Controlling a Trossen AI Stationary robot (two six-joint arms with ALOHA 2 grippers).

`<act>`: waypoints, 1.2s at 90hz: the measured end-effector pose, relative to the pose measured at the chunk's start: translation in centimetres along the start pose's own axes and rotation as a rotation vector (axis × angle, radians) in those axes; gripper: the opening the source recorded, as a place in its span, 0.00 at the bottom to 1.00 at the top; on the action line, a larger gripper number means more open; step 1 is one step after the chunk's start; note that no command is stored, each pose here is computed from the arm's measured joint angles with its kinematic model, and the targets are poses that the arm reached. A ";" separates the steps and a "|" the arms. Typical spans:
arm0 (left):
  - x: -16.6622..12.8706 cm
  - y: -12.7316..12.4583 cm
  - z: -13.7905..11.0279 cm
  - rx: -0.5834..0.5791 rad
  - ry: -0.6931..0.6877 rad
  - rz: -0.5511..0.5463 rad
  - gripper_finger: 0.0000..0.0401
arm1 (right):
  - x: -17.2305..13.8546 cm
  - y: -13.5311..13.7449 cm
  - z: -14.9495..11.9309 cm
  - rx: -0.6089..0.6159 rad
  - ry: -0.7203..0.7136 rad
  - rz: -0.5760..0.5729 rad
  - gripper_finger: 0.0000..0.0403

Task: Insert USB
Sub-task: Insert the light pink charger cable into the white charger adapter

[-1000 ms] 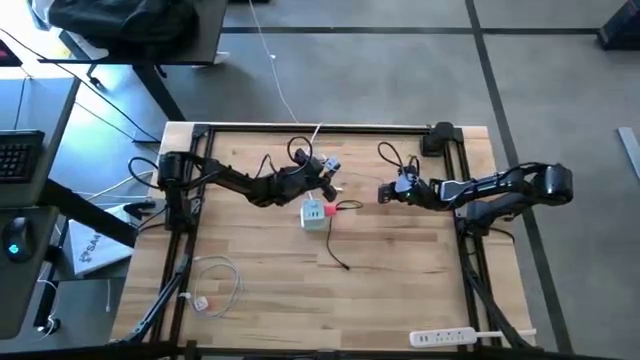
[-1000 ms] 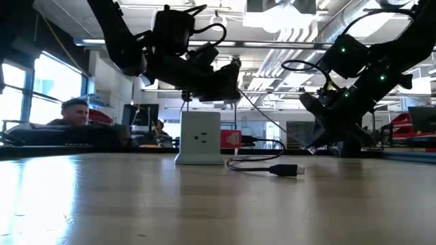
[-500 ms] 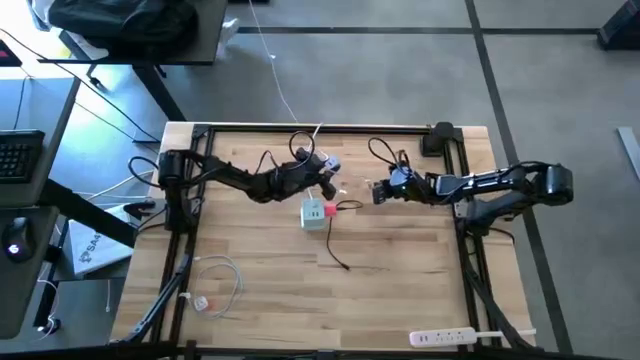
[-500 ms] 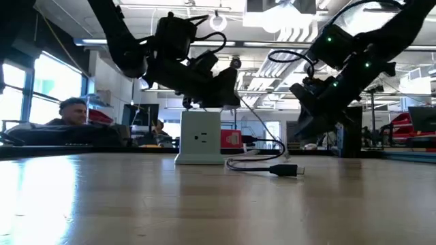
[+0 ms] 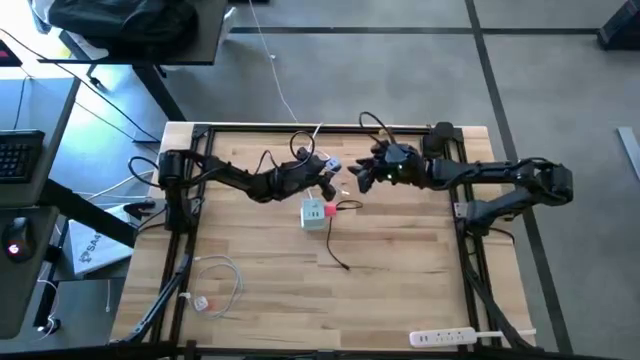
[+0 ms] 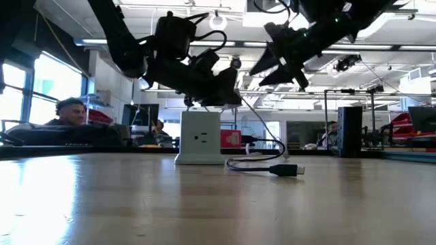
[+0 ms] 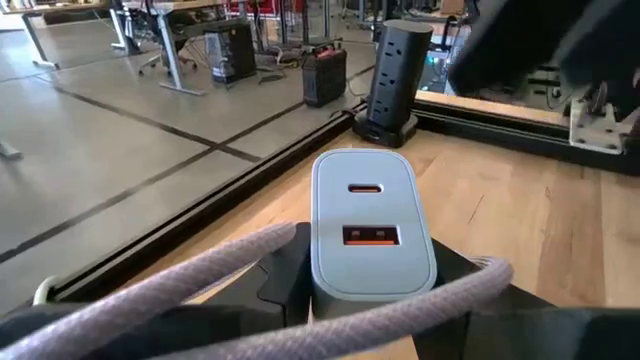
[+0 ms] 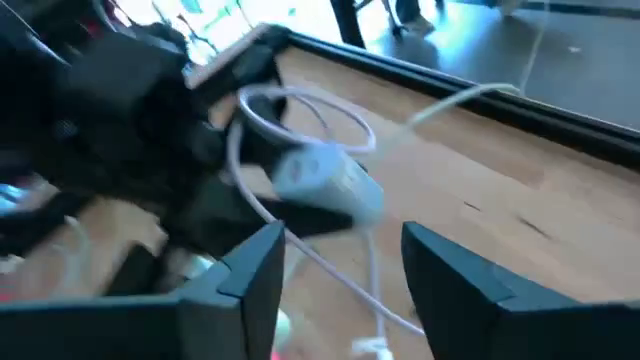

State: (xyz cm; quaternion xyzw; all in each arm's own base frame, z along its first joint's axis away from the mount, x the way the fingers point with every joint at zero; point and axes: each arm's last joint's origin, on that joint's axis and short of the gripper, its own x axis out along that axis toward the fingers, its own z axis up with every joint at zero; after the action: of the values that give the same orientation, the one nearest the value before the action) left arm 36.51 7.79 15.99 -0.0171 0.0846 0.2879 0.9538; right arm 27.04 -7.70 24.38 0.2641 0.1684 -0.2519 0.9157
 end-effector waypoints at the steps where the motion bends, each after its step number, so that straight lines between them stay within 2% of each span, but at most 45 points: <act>1: 0.0 0.0 0.0 0.002 -0.002 -0.001 0.25 | 0.0 0.0 0.0 0.008 -0.001 0.002 0.48; 18: -0.4 -1.0 0.6 0.010 -0.061 -0.030 0.25 | 0.6 -0.5 -0.1 0.191 0.024 0.000 0.61; 34: -0.7 -1.6 0.8 0.036 -0.090 -0.044 0.25 | 2.5 -0.5 -0.9 0.304 0.068 0.054 0.65; 49: -0.7 -1.6 0.9 0.025 -0.099 -0.031 0.25 | 3.2 -0.2 -0.7 0.354 0.039 0.134 0.64; 67: -0.7 -1.6 0.9 0.028 -0.095 -0.031 0.25 | 3.3 -0.3 -0.9 0.420 0.055 0.112 0.64; 77: -0.7 -1.6 0.9 0.028 -0.095 -0.030 0.25 | 3.5 -0.3 -1.0 0.423 0.057 0.113 0.64; 93: -0.8 -1.7 0.8 0.080 -0.090 -0.026 0.25 | 3.6 -0.7 -1.0 0.427 0.028 0.040 0.64; 108: -0.8 -1.8 0.8 0.104 -0.089 0.002 0.25 | 3.6 -0.9 -0.9 0.424 0.019 0.031 0.60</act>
State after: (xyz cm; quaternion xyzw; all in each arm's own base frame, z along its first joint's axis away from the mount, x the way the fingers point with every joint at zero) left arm 36.95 5.88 16.86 0.0457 0.0569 0.2846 0.9559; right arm 29.31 -9.17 21.71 0.4555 0.1160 -0.2652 0.8418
